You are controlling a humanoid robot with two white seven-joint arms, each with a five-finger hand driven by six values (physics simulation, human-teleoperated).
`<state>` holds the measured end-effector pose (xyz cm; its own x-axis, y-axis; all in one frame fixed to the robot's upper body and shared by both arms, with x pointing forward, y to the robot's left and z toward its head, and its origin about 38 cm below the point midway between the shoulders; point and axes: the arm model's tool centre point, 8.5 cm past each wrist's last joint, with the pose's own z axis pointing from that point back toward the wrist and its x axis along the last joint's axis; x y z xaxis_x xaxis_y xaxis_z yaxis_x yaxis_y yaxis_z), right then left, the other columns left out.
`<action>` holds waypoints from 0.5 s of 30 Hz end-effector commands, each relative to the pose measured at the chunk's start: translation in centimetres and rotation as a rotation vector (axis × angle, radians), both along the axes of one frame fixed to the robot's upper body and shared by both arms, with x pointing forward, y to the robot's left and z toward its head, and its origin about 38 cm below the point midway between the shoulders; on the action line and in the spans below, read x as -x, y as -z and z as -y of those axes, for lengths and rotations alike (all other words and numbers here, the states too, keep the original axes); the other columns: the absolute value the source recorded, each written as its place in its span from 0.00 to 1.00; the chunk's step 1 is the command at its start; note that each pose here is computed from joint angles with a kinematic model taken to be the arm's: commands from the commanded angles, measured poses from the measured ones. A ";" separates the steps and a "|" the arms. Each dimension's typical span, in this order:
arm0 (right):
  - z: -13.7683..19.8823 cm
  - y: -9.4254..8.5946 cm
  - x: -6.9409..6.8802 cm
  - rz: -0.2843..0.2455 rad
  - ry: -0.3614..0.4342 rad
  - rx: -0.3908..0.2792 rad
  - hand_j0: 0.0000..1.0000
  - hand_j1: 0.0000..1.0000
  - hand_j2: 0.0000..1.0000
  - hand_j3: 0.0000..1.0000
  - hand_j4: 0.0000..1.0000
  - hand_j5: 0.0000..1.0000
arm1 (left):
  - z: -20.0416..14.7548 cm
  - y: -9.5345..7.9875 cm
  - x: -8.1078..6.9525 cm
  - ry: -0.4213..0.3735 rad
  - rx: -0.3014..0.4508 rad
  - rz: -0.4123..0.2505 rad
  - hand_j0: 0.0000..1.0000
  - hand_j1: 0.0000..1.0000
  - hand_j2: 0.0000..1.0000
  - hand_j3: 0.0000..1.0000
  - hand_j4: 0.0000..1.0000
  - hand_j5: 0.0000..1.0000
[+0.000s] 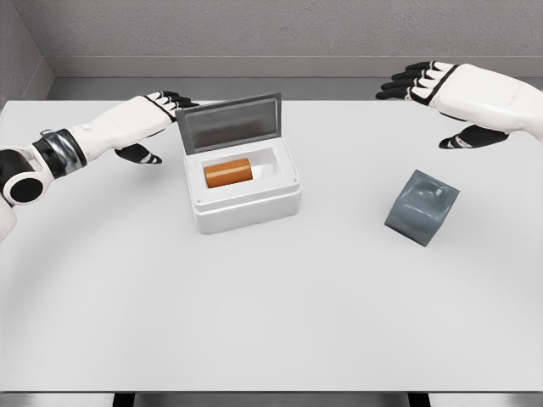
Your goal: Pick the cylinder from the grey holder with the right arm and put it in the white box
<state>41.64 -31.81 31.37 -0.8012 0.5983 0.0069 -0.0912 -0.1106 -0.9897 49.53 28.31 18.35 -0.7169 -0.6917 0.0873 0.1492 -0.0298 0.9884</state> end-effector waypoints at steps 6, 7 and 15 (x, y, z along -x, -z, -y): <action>-0.4 0.0 0.1 -0.001 -0.011 -0.003 1.00 1.00 1.00 1.00 1.00 1.00 | -0.1 -0.5 0.8 0.024 -0.014 0.014 1.00 1.00 1.00 1.00 1.00 1.00; -0.4 0.0 0.1 -0.001 -0.011 -0.003 1.00 1.00 1.00 1.00 1.00 1.00 | 0.0 -0.5 0.8 0.025 -0.014 0.015 1.00 1.00 1.00 1.00 1.00 1.00; -0.5 0.1 0.1 -0.005 -0.015 -0.004 1.00 1.00 1.00 1.00 1.00 1.00 | -1.9 -1.6 0.6 -0.017 0.012 0.026 1.00 1.00 1.00 1.00 1.00 1.00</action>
